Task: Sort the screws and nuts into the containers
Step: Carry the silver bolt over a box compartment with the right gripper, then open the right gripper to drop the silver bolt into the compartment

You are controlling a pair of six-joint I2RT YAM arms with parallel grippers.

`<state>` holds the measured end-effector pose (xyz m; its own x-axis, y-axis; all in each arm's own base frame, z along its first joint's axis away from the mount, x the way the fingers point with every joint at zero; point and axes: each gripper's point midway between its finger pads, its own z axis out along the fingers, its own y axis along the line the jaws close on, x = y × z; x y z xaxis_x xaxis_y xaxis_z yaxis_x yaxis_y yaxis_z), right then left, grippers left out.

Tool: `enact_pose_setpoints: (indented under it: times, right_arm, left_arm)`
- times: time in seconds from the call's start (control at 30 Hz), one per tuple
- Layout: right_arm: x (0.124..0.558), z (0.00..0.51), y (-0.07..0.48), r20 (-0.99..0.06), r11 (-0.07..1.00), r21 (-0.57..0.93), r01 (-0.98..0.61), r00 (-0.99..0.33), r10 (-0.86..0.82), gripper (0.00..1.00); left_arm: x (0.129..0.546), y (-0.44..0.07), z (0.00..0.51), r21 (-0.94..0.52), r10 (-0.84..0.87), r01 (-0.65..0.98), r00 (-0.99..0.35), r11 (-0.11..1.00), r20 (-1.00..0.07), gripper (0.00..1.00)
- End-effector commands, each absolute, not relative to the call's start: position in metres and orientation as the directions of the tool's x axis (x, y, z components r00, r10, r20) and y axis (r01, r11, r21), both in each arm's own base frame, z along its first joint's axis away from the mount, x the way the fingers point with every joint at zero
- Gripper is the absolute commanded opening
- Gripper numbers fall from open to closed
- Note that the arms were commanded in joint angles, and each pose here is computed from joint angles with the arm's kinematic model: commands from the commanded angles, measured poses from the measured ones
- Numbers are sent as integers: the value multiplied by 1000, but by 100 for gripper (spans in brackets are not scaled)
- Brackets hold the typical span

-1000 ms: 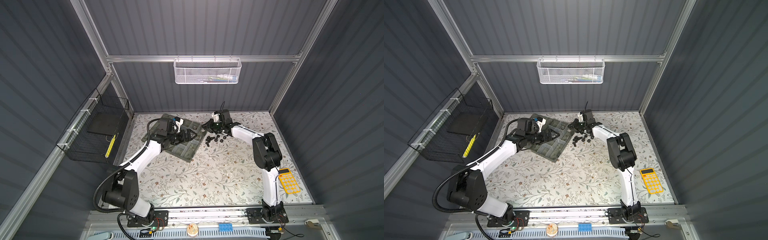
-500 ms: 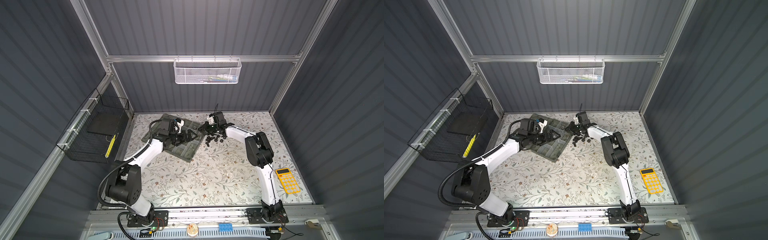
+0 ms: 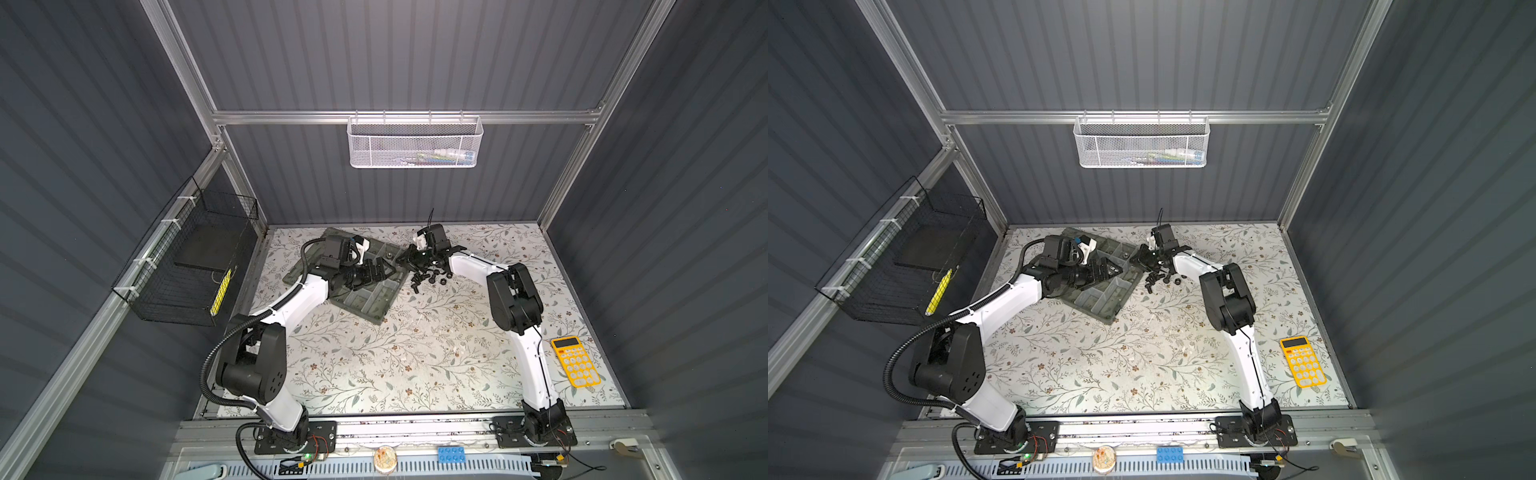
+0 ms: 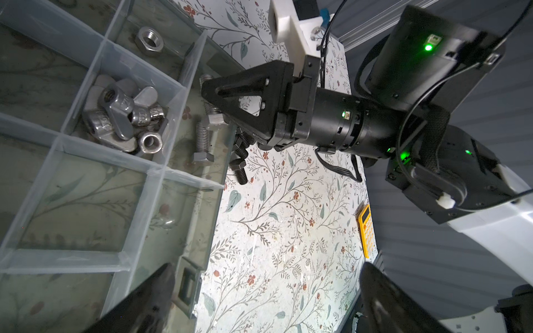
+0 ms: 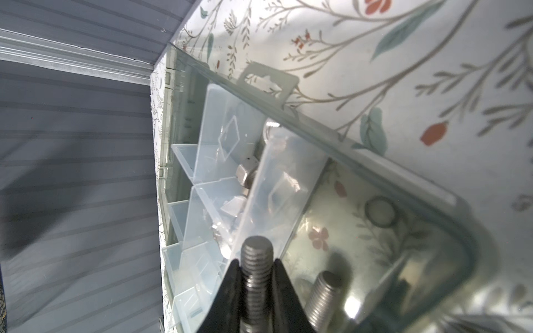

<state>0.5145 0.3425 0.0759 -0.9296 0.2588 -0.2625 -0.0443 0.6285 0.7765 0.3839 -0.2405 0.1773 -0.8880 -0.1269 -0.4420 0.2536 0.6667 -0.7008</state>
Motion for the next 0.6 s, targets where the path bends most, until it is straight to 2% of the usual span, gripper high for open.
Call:
enact_pose_setpoints:
  times: [0.0,0.57]
  right_arm:
    - [518,80,344,-278,630,774,-63,-928,248,21]
    - [491,136,324,-366,648,750,-130,-898,244,41]
  left_arm:
    - [384,-239,184,-702,-124,264,-885,661,-450,100]
    - [358,-227,205,-708,-163,262,-866,656,-472,100]
